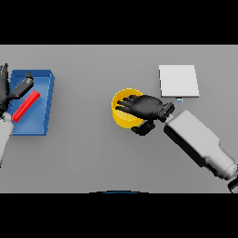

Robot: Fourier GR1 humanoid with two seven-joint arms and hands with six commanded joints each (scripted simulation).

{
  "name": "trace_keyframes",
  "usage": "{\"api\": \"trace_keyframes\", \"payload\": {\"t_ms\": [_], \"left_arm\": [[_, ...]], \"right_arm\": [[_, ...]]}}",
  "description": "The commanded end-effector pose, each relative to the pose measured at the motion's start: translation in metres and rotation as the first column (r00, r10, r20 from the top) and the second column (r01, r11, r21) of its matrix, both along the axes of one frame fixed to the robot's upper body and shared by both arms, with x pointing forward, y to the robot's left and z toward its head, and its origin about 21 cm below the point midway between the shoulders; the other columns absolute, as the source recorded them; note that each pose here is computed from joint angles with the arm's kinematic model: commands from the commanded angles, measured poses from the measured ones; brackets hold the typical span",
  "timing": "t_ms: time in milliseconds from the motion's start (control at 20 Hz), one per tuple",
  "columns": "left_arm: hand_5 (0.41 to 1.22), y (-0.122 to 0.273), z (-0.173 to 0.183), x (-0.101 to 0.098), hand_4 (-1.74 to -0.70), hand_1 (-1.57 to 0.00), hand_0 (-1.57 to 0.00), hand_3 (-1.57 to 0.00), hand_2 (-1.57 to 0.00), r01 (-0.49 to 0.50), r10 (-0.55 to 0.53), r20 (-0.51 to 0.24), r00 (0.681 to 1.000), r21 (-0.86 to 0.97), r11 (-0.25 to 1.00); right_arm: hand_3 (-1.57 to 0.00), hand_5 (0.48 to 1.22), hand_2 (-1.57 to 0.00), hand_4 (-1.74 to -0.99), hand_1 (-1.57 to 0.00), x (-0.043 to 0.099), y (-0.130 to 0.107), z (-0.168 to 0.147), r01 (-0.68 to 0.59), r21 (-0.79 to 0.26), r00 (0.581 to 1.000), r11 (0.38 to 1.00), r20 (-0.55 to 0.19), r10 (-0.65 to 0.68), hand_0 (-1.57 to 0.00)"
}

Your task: Pick up the red beaker and tilt it to pour out 1 green nut into yellow bowl. Pick up the yellow bowl and place it on the metallic measuring scale.

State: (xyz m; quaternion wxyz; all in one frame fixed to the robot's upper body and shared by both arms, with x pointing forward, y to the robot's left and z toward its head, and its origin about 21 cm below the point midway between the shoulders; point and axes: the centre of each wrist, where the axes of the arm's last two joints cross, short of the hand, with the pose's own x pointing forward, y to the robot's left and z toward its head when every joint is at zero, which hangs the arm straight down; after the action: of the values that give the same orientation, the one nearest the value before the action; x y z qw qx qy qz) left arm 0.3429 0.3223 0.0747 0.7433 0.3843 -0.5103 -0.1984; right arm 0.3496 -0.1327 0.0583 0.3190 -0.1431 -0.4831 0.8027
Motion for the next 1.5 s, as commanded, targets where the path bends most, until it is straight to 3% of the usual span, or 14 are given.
{"api": "trace_keyframes", "payload": {"t_ms": [0,450,550,600,650,750,850,1000,1100,1250,1450], "left_arm": [[0.697,0.002,0.003,0.002,-0.74,0.00,0.00,0.00,0.00,-0.003,0.003,0.000,1.000,0.000,1.000],[0.699,0.003,0.002,0.004,-0.75,0.00,0.00,0.00,0.00,-0.007,0.007,-0.007,1.000,0.002,1.000],[0.701,0.006,0.001,0.003,-0.75,0.00,0.00,0.00,0.00,-0.009,0.009,-0.010,1.000,0.004,1.000],[0.701,0.007,0.001,0.002,-0.75,0.00,0.00,0.00,0.00,-0.011,0.011,-0.011,1.000,0.009,1.000],[0.700,0.007,0.005,0.003,-0.75,0.00,0.00,0.00,0.00,-0.010,0.010,-0.005,1.000,0.004,1.000],[0.704,0.003,0.000,0.003,-0.76,0.00,0.00,0.00,0.00,-0.009,0.009,-0.007,1.000,0.003,1.000],[0.701,0.006,0.003,0.005,-0.76,0.00,0.00,0.00,0.00,-0.015,0.015,-0.005,1.000,0.007,1.000],[0.695,0.006,0.000,0.002,-0.75,0.00,0.00,0.00,0.00,0.000,0.000,-0.003,1.000,0.019,1.000],[0.690,0.006,0.003,0.004,-0.74,0.00,0.00,0.00,0.00,-0.003,0.003,-0.007,1.000,0.023,1.000],[0.688,0.009,0.001,0.001,-0.74,0.00,0.00,0.00,0.00,0.001,0.000,-0.006,1.000,0.025,1.000],[0.687,0.007,0.002,0.003,-0.73,0.00,0.00,0.00,0.00,0.001,-0.001,0.002,1.000,0.031,1.000]], "right_arm": [[0.00,0.734,0.00,-1.258,0.00,0.002,0.000,-0.001,-0.010,-0.007,1.000,1.000,-0.007,0.010,0.00],[-0.07,0.758,-0.02,-1.289,0.00,0.011,0.007,-0.006,0.021,-0.093,0.997,0.995,-0.078,-0.029,0.00],[-0.14,0.805,-0.07,-1.302,-0.04,0.008,0.009,-0.010,0.054,-0.106,0.992,0.993,-0.105,-0.065,-0.03],[-0.18,0.839,-0.15,-1.321,-0.14,0.009,0.008,-0.010,0.050,-0.108,0.992,0.993,-0.106,-0.061,-0.16],[-0.24,0.915,-0.38,-1.351,-0.42,0.009,0.008,-0.011,0.045,-0.104,0.993,0.994,-0.105,-0.056,-0.44],[-0.40,1.025,-0.81,-1.463,-0.84,0.009,0.010,-0.011,0.021,-0.082,0.992,0.996,-0.121,-0.031,-0.85],[-0.71,1.096,-1.08,-1.557,-1.10,0.010,0.008,-0.009,0.013,-0.088,0.989,0.996,-0.143,-0.026,-1.11],[-1.12,1.157,-1.20,-1.647,-1.33,0.009,0.006,-0.008,0.014,-0.096,0.987,0.995,-0.157,-0.029,-1.33],[-1.27,1.180,-1.25,-1.681,-1.42,0.009,0.004,-0.007,0.010,-0.093,0.987,0.996,-0.156,-0.025,-1.42],[-1.39,1.200,-1.29,-1.710,-1.49,0.011,0.005,-0.009,0.011,-0.069,0.988,0.998,-0.150,-0.022,-1.49],[-1.38,1.212,-1.33,-1.728,-1.54,0.008,0.002,0.008,0.015,-0.062,0.992,0.998,-0.126,-0.022,-1.54]]}}
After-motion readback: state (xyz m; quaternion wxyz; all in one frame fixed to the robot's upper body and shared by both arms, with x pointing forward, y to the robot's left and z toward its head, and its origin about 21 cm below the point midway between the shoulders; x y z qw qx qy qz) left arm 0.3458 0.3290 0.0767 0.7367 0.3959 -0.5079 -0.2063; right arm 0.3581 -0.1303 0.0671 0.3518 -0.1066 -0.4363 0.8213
